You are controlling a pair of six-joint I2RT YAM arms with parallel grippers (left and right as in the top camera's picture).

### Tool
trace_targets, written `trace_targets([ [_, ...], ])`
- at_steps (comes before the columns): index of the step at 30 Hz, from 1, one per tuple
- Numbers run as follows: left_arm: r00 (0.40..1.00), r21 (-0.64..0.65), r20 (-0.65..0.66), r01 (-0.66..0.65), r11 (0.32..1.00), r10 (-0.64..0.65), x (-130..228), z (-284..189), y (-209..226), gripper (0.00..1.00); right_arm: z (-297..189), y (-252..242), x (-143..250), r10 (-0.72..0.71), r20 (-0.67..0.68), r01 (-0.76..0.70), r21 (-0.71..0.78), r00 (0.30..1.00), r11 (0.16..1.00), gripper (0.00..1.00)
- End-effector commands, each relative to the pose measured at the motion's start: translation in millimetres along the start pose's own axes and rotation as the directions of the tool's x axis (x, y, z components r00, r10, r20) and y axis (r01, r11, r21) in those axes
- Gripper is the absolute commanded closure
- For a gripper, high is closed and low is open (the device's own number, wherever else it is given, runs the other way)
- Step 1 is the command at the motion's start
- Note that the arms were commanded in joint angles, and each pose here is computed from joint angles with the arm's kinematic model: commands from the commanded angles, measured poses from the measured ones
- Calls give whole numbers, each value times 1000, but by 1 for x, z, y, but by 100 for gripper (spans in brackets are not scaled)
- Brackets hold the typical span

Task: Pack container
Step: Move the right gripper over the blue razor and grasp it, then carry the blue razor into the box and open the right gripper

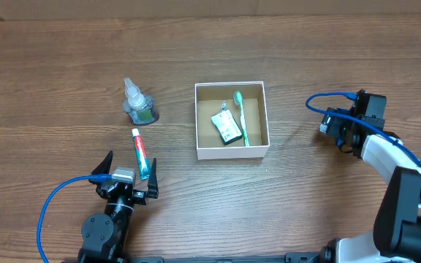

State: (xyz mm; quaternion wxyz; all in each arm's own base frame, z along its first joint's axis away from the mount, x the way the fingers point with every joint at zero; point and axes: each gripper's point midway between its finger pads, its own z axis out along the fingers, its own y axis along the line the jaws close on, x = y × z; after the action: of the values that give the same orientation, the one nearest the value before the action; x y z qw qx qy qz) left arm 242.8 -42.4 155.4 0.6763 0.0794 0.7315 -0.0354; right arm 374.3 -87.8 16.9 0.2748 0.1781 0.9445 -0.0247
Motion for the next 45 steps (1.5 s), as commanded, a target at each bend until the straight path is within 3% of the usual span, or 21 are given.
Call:
trace_targets([
  [1, 1000, 3, 10, -11, 1000, 11, -1, 0, 0, 0, 12, -2, 11, -42, -34, 42, 4, 999, 999, 13],
  [4, 1000, 3, 10, -11, 1000, 11, -1, 0, 0, 0, 16, -2, 13, -48, -39, 48, 4, 998, 999, 27],
  [7, 1000, 3, 10, -11, 1000, 11, -1, 0, 0, 0, 16, -2, 13, -48, -39, 48, 4, 998, 999, 49],
  [8, 1000, 3, 10, -11, 1000, 11, -1, 0, 0, 0, 16, -2, 13, -48, -41, 48, 5, 998, 999, 62],
  [10, 1000, 3, 10, -11, 1000, 11, -1, 0, 0, 0, 16, -2, 13, -48, -42, 48, 5, 998, 999, 74],
  [12, 1000, 3, 10, -11, 1000, 11, -1, 0, 0, 0, 16, -2, 13, -48, -44, 48, 5, 998, 999, 79],
  [17, 1000, 3, 10, -11, 1000, 11, -1, 0, 0, 0, 15, -2, 12, -48, -42, 48, 5, 998, 999, 80],
  [21, 1000, 3, 10, -11, 1000, 11, -1, 0, 0, 0, 15, -2, 13, -48, -47, 48, 5, 998, 999, 96],
  [26, 1000, 3, 10, -11, 1000, 11, -1, 0, 0, 0, 10, -2, 11, -47, -45, 48, 5, 998, 999, 96],
  [32, 1000, 3, 10, -11, 1000, 11, -1, 0, 0, 0, -31, 15, -19, 36, -19, -36, -37, 999, 999, 96],
  [39, 1000, 3, 10, -11, 1000, 11, -1, 0, 0, 0, -93, 71, -46, -39, 29, 43, -175, 999, 984, 96],
  [45, 1000, 3, 10, -11, 1000, 11, -1, 0, 0, 0, -143, 130, -43, -130, 87, 149, -278, 988, 949, 96],
])
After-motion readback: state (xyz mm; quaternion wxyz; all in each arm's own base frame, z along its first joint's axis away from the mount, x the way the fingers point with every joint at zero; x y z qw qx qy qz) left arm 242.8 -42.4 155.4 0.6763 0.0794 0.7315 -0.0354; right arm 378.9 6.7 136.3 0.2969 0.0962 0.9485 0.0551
